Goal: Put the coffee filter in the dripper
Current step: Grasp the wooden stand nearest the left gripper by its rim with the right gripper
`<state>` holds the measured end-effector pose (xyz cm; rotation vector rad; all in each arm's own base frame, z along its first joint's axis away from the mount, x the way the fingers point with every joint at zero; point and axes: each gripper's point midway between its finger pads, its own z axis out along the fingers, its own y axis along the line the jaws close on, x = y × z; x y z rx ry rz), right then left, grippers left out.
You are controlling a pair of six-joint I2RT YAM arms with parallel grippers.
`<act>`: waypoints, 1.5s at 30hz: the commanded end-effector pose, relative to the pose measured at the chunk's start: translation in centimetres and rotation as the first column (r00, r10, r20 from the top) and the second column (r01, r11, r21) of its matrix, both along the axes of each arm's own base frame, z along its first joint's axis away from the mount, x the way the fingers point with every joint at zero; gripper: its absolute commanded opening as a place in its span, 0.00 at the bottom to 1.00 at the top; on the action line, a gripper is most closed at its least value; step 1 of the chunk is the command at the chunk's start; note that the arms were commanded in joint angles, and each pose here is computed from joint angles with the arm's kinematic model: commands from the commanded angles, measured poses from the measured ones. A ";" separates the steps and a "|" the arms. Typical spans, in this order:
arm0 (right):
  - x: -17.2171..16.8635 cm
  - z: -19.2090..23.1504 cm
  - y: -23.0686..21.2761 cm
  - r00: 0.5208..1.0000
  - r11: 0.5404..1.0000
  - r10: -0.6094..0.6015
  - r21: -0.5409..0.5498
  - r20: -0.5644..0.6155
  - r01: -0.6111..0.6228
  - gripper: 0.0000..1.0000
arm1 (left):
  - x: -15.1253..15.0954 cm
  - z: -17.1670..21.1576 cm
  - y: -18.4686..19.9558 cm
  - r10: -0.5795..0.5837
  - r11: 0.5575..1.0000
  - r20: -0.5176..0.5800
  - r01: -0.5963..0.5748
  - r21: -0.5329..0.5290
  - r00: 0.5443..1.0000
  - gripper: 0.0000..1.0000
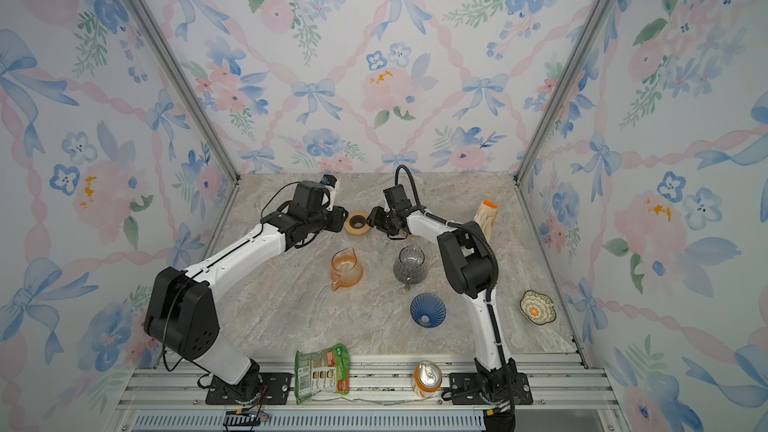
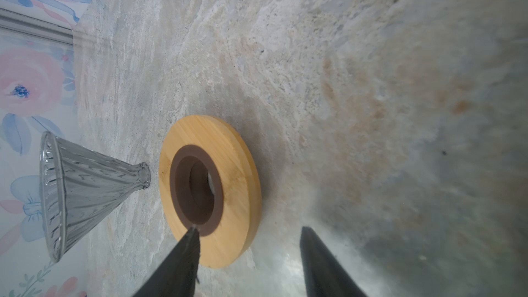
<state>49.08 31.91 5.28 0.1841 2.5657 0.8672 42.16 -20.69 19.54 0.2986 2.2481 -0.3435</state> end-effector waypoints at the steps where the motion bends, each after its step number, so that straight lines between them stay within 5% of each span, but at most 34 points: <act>1: 0.6 -0.2 1.1 1.000 1.000 -0.012 0.028 0.000 0.012 0.59 | -0.9 0.6 0.8 0.022 1.000 0.009 -0.022 -0.004 1.000 0.52; 8: 1.2 -1.1 1.9 1.000 0.999 -0.010 0.048 -0.014 0.011 0.58 | -1.7 0.2 1.2 0.040 0.999 -0.010 -0.040 -0.022 0.999 0.67; 20: 1.1 -2.3 3.3 0.999 0.996 -0.003 0.090 -0.044 0.007 0.54 | -2.4 0.2 1.6 0.056 0.998 -0.013 -0.056 -0.031 0.998 0.75; 45: 2.3 -0.1 3.4 0.999 0.981 -0.019 0.195 0.029 0.013 0.29 | -2.9 -0.4 1.9 0.048 0.999 -0.025 -0.049 -0.022 0.999 0.76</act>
